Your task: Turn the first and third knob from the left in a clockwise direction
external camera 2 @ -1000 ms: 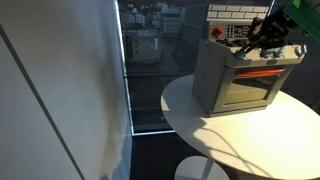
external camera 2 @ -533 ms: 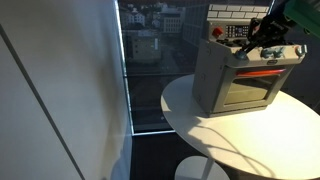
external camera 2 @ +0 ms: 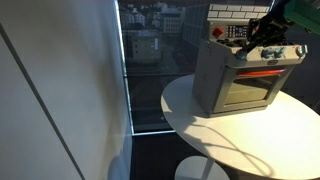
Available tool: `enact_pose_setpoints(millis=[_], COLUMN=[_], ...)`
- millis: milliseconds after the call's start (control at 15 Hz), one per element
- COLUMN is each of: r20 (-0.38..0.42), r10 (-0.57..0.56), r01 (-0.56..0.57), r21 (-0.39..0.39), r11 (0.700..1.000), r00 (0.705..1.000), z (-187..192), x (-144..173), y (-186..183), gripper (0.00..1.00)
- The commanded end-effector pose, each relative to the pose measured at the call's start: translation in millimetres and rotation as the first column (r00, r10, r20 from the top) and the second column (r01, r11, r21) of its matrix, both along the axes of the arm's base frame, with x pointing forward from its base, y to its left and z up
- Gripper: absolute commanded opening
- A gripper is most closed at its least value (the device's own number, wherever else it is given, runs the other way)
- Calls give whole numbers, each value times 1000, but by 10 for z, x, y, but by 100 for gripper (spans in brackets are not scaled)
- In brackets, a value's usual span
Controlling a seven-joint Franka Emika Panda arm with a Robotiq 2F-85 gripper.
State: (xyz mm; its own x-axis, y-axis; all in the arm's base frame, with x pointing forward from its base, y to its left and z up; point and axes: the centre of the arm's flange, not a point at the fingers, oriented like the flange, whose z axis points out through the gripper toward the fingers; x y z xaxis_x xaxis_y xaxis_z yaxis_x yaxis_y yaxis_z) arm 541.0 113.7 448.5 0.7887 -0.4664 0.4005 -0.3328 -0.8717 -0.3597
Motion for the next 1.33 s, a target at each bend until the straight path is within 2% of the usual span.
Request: enact_pose_setpoints(millis=[0, 267, 333, 467, 933, 1000, 1133, 1267], r20=[-18, -19, -18, -27, -44, -31, -33, -33], r10=[7, 36, 37, 36, 33, 27, 28, 28], r01=[-8, -37, -39, -39, -36, -29, -30, -30], r21=[-60, -101, -100, -91, -57, -65, -61, -61], r11=[998, 994, 994, 995, 998, 998, 998, 998], r00=[1000, 999, 999, 999, 998, 999, 999, 999], z=[219, 244, 247, 274, 480, 350, 393, 406], x=[-77, -81, -84, -90, -198, -129, -152, -159], y=[-81, -68, -62, -78, -177, -113, -119, -119], gripper=[5, 5, 39, 46, 100, 84, 99, 100])
